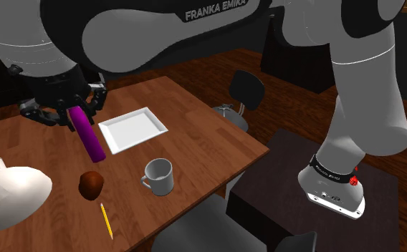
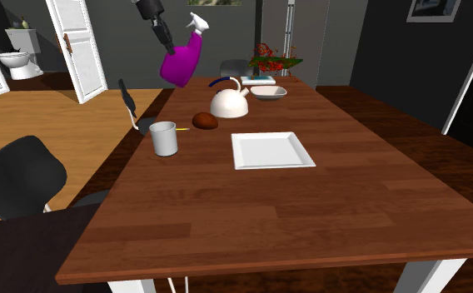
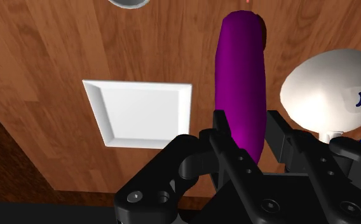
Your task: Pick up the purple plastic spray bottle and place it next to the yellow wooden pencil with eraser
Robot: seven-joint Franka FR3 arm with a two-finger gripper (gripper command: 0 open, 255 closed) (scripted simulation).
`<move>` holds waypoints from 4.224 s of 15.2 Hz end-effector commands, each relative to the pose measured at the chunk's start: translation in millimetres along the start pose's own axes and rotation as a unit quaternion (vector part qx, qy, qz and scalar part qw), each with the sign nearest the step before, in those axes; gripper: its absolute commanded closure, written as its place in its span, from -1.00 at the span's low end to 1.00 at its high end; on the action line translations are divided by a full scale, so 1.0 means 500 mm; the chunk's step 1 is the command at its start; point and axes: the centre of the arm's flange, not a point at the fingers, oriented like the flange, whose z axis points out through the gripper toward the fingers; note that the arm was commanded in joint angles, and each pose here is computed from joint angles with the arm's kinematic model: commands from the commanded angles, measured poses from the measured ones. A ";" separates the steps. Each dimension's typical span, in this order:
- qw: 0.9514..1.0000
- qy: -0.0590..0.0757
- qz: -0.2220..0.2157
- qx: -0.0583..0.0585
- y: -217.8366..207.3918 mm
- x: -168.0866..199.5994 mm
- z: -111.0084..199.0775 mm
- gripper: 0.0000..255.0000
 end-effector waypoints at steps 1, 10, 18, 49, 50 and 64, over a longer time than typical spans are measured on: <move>1.000 0.000 0.000 0.000 0.004 -0.008 0.020 1.00; 1.000 0.000 0.000 0.000 0.004 -0.043 0.108 1.00; 1.000 0.000 0.000 0.000 0.005 -0.074 0.187 1.00; 1.000 0.000 0.000 0.000 0.007 -0.163 0.410 -1.00; 1.000 0.000 0.000 0.000 0.007 -0.163 0.410 -1.00; 1.000 0.000 0.000 0.000 0.007 -0.163 0.310 -1.00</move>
